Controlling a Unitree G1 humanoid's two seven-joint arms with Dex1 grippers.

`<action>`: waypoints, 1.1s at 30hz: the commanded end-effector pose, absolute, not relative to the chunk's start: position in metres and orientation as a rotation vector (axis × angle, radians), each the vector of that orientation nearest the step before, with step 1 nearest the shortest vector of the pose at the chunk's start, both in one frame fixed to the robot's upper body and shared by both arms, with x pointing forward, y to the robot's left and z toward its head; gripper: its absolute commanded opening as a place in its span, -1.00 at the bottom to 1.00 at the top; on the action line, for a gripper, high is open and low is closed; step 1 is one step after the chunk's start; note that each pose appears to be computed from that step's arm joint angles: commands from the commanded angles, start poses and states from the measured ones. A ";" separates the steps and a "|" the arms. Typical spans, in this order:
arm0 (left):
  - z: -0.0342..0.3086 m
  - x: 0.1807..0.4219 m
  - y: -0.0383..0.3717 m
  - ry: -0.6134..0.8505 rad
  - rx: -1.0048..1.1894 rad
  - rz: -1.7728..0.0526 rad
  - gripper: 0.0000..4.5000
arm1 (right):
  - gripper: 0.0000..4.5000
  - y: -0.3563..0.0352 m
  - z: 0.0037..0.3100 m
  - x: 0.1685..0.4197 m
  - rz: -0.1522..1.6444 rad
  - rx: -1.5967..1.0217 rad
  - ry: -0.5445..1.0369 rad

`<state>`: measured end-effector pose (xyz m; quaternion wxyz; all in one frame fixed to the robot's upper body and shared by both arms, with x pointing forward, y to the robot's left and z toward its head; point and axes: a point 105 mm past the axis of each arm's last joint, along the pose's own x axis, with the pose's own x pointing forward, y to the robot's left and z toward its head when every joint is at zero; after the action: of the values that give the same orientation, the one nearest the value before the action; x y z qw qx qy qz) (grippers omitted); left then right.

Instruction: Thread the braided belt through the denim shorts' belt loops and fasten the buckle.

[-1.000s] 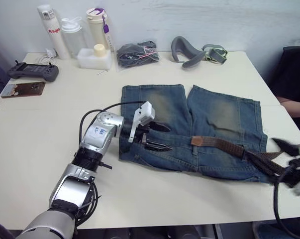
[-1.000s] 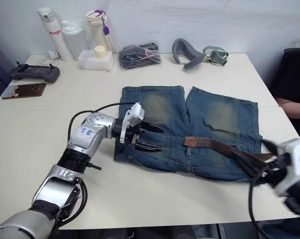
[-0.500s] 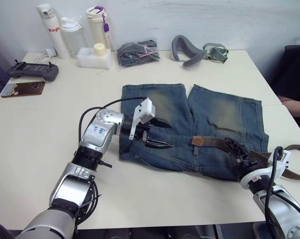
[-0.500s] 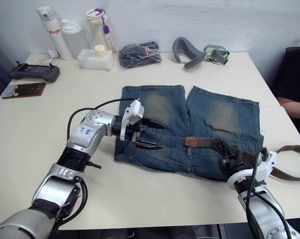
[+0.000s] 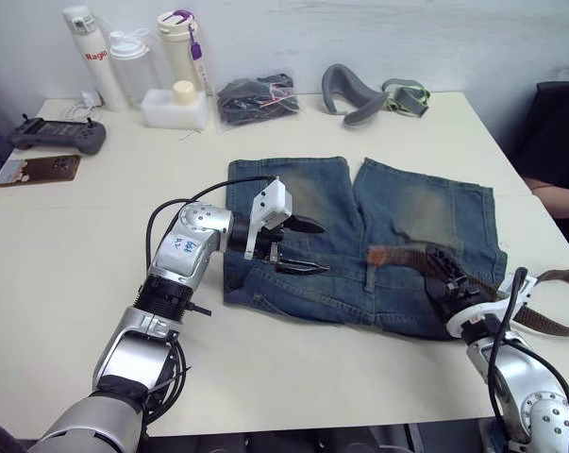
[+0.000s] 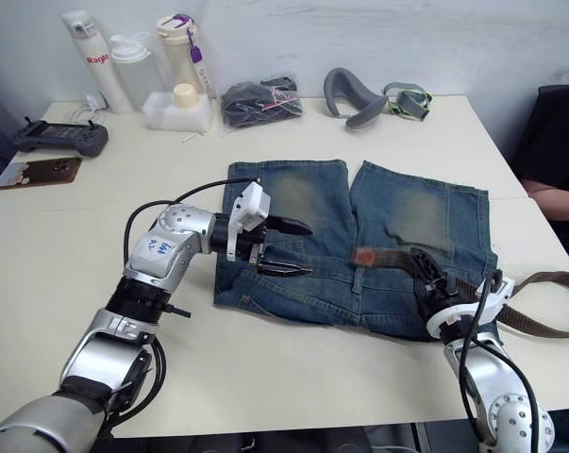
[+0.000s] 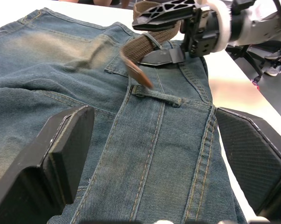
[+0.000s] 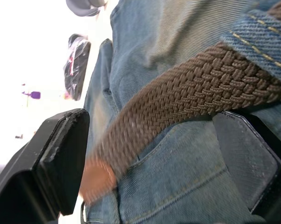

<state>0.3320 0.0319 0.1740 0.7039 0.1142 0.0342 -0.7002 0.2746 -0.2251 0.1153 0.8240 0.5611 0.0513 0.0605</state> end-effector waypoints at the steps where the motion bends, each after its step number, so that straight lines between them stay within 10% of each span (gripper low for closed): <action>1: 0.190 0.333 0.032 0.009 0.276 -1.550 1.00 | 0.96 -0.226 0.101 0.274 0.138 1.172 0.115; 18: 0.192 0.334 0.028 -0.010 0.280 -1.547 1.00 | 0.96 -0.218 0.101 0.300 0.088 1.162 -0.001; 33: 0.189 0.338 0.024 -0.007 0.269 -1.526 1.00 | 0.96 -0.193 0.157 0.304 0.402 1.198 -0.208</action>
<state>0.3365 0.0273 0.1763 0.7156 0.1148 0.0195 -0.6888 0.3106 -0.1982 0.1373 0.8098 0.5641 -0.0692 0.1458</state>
